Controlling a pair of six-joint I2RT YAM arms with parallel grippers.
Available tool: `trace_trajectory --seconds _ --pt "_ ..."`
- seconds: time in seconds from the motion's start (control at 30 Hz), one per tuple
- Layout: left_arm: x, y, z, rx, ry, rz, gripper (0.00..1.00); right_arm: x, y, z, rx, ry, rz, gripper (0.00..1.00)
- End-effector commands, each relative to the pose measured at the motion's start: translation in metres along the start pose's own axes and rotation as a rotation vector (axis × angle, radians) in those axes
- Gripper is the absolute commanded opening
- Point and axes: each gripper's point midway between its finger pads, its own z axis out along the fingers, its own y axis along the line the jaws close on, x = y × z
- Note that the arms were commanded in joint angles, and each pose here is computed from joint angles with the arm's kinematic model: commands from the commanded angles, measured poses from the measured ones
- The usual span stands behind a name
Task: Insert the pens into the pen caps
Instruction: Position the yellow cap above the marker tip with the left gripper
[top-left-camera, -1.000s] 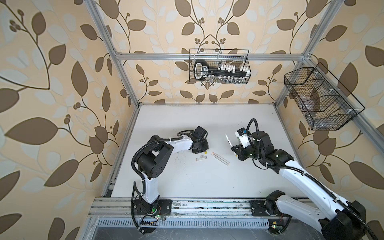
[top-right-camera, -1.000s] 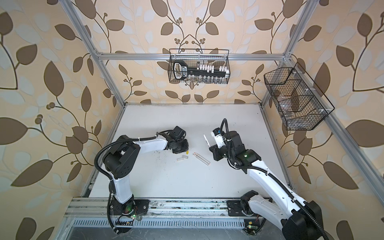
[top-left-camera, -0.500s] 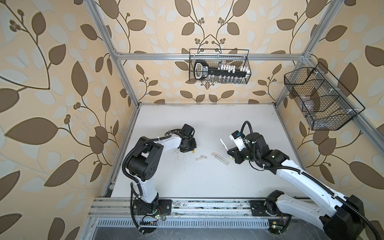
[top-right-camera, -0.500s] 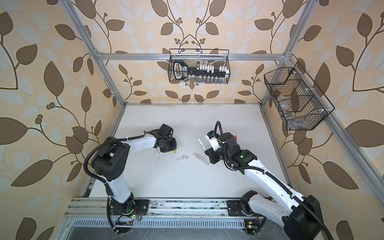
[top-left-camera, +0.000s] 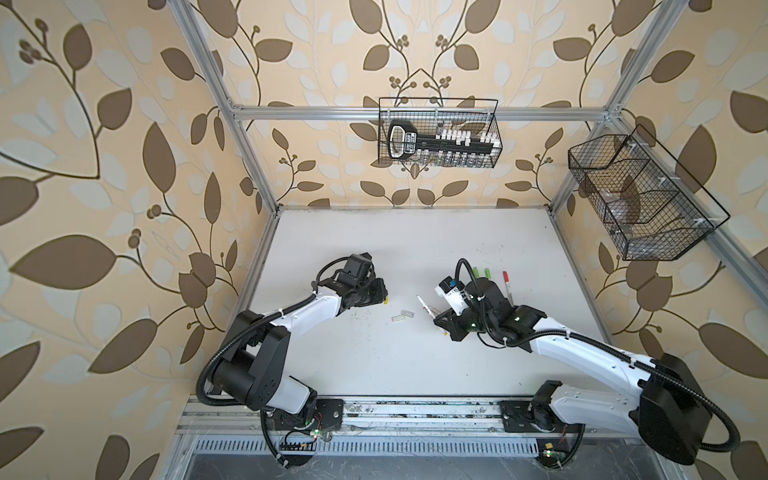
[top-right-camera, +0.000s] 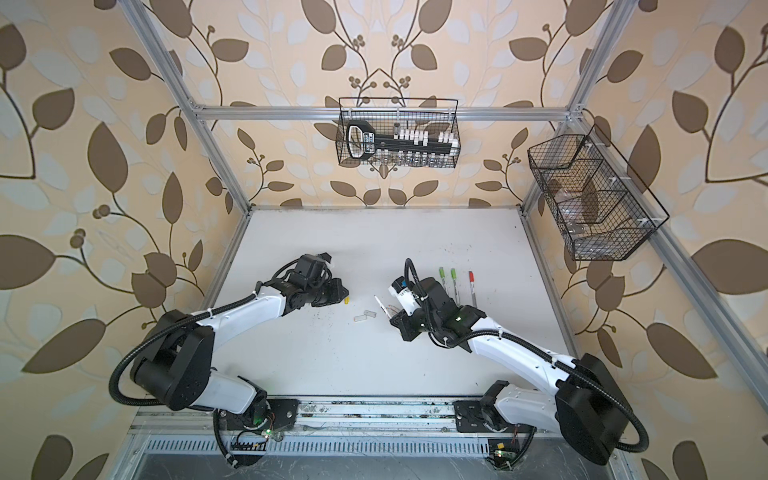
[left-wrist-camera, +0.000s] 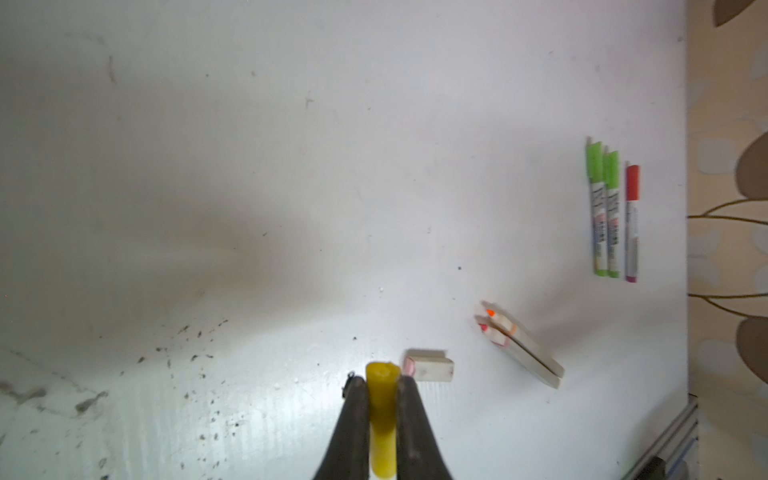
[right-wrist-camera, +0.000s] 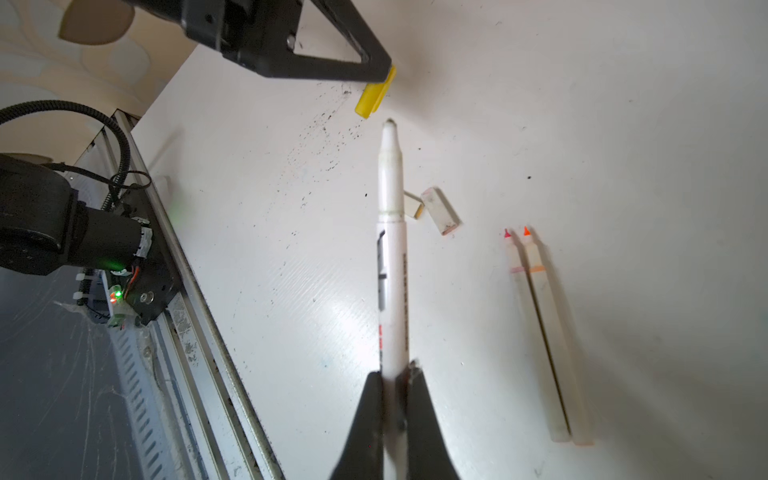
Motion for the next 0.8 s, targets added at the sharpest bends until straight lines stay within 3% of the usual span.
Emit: trace_trajectory --seconds 0.0,0.3,0.77 --pt "-0.017 -0.017 -0.019 0.126 -0.092 0.006 0.12 -0.012 0.021 0.014 -0.074 -0.057 -0.006 0.03" --pt "-0.026 -0.025 -0.055 0.356 -0.212 -0.027 0.12 -0.016 0.043 0.044 -0.156 -0.160 0.076 0.03" --pt "-0.029 -0.048 -0.086 0.575 -0.253 0.036 0.11 -0.024 0.058 0.058 -0.181 -0.218 0.031 0.02"
